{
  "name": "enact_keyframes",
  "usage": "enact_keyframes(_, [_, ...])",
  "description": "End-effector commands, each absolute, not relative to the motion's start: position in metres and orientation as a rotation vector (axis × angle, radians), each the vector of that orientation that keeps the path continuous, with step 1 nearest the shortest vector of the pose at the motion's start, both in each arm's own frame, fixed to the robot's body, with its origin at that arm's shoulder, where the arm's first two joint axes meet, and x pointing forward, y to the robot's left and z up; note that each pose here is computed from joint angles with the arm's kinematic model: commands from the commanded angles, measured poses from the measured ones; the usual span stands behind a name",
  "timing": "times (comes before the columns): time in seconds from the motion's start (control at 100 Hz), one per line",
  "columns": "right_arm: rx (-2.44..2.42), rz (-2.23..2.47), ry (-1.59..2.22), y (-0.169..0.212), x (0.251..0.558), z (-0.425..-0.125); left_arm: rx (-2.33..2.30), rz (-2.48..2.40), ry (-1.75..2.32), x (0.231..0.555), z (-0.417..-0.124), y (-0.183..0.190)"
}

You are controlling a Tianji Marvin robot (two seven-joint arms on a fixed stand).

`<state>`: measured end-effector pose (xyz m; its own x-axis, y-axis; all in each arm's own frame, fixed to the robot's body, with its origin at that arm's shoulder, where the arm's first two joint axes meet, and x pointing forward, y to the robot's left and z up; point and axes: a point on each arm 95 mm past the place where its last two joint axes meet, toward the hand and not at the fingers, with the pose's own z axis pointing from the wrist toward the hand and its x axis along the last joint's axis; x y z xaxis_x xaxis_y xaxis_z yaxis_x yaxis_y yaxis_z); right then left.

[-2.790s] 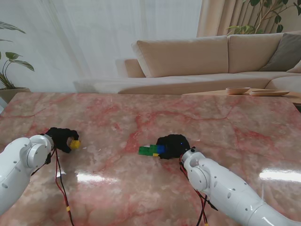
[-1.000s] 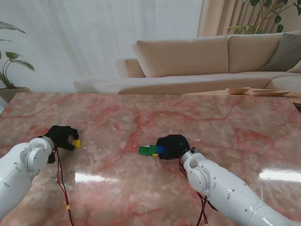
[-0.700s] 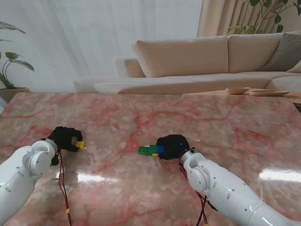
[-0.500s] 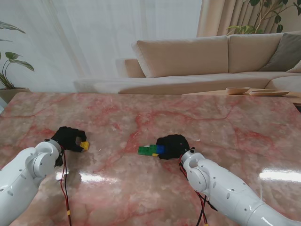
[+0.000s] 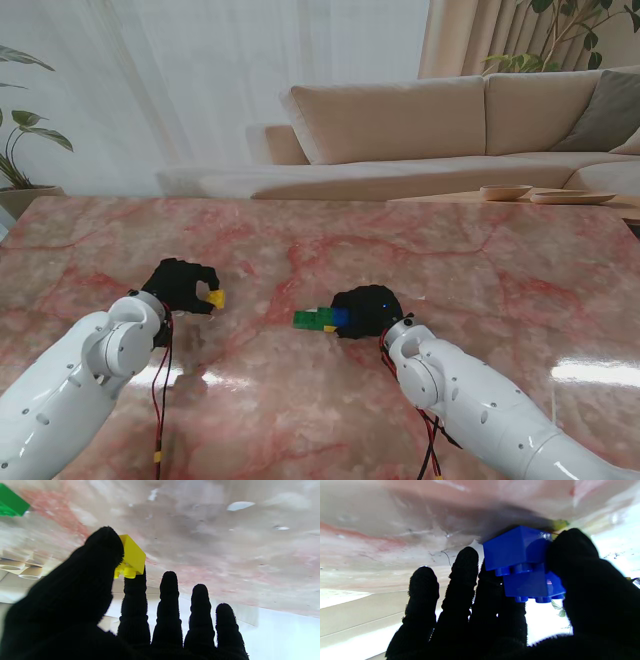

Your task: Build a two-level staggered structure with toy bricks

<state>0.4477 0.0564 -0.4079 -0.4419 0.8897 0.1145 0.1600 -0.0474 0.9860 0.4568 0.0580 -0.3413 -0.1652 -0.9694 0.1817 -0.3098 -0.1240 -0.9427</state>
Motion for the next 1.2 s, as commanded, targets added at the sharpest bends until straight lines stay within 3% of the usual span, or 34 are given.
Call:
enact_keyframes(0.0, [1.153,1.498,1.66,0.052,0.439,-0.422,-1.448,-1.368,1.504,0.458,-0.337,0.04])
enact_keyframes(0.58, [1.155,1.479,1.64,0.053,0.434,-0.424,-1.413,-1.565,1.53,0.464,-0.338,-0.044])
enact_keyframes(1.19, [1.141,1.493,1.619,0.051,0.434,-0.427,-1.365,-1.626,1.607,0.466,-0.349,-0.076])
